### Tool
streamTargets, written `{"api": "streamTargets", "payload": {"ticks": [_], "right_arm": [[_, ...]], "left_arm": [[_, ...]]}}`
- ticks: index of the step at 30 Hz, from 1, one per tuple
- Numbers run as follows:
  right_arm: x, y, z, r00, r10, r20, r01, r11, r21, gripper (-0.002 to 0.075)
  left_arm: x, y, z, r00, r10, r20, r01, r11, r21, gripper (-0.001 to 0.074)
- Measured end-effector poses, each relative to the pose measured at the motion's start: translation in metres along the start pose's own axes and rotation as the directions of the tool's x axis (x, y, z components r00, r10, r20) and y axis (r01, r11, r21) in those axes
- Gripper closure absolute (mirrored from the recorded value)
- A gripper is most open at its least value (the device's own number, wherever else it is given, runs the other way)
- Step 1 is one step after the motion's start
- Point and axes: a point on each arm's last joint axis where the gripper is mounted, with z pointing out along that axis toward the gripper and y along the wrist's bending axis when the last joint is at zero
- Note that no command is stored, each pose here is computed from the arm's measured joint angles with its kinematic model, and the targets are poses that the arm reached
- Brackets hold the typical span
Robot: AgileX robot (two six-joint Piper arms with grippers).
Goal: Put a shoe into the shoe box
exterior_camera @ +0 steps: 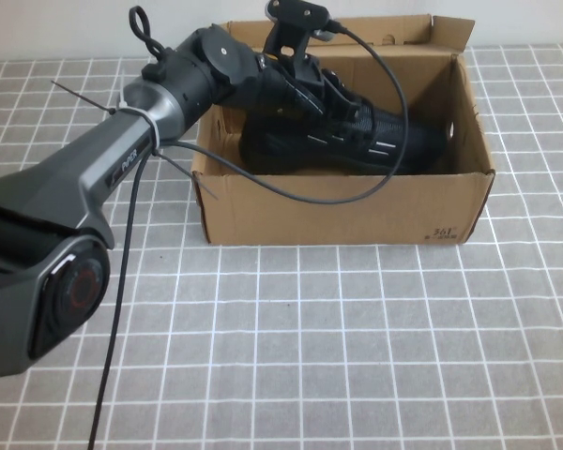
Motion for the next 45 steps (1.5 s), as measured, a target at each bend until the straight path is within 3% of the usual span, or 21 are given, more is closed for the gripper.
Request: {"api": "streamTargets", "payload": {"ticks": [8, 16, 20, 23, 25, 28, 34, 38, 45], "right_arm": [[0.001, 0.001, 0.0, 1.0, 0.005, -0.007, -0.005, 1.0, -0.016, 0.0742], [0.001, 0.002, 0.0, 1.0, 0.004, -0.008, -0.004, 1.0, -0.018, 0.0742], [0.002, 0.001, 0.0, 1.0, 0.001, -0.017, -0.002, 1.0, -0.014, 0.0742], [0.003, 0.0, -0.004, 1.0, 0.004, -0.004, -0.004, 1.0, -0.019, 0.0742], [0.006, -0.002, -0.009, 1.0, 0.008, 0.017, -0.008, 1.0, -0.027, 0.0742], [0.011, -0.006, -0.021, 0.998, 0.018, 0.064, -0.015, 0.999, -0.045, 0.0742], [0.025, -0.015, -0.042, 0.989, 0.04, 0.139, -0.029, 0.996, -0.086, 0.0742], [0.039, -0.021, -0.059, 0.981, 0.065, 0.183, -0.041, 0.99, -0.134, 0.0742], [0.08, -0.037, -0.097, 0.939, 0.071, 0.338, 0.015, 0.97, -0.245, 0.0742]], "left_arm": [[-0.003, 0.002, -0.001, 0.995, -0.102, 0.019, 0.102, 0.995, -0.007, 0.0277], [-0.022, -0.011, -0.028, 0.996, -0.082, -0.016, 0.083, 0.995, 0.056, 0.0224], [-0.038, -0.02, -0.055, 0.994, -0.09, -0.06, 0.094, 0.993, 0.071, 0.0293], [-0.047, -0.024, -0.074, 0.993, -0.059, -0.105, 0.064, 0.997, 0.051, 0.0458], [-0.051, -0.026, -0.086, 0.991, -0.027, -0.134, 0.032, 0.999, 0.038, 0.0608], [-0.055, -0.031, -0.101, 0.983, 0.009, -0.181, 0.0, 0.999, 0.047, 0.0696], [-0.065, -0.044, -0.136, 0.968, 0.046, -0.247, -0.027, 0.996, 0.081, 0.0731], [-0.085, -0.051, -0.173, 0.978, 0.055, -0.2, -0.052, 0.998, 0.02, 0.0734], [-0.107, -0.085, -0.281, 0.995, 0.081, -0.055, -0.087, 0.99, -0.109, 0.0734]]}}
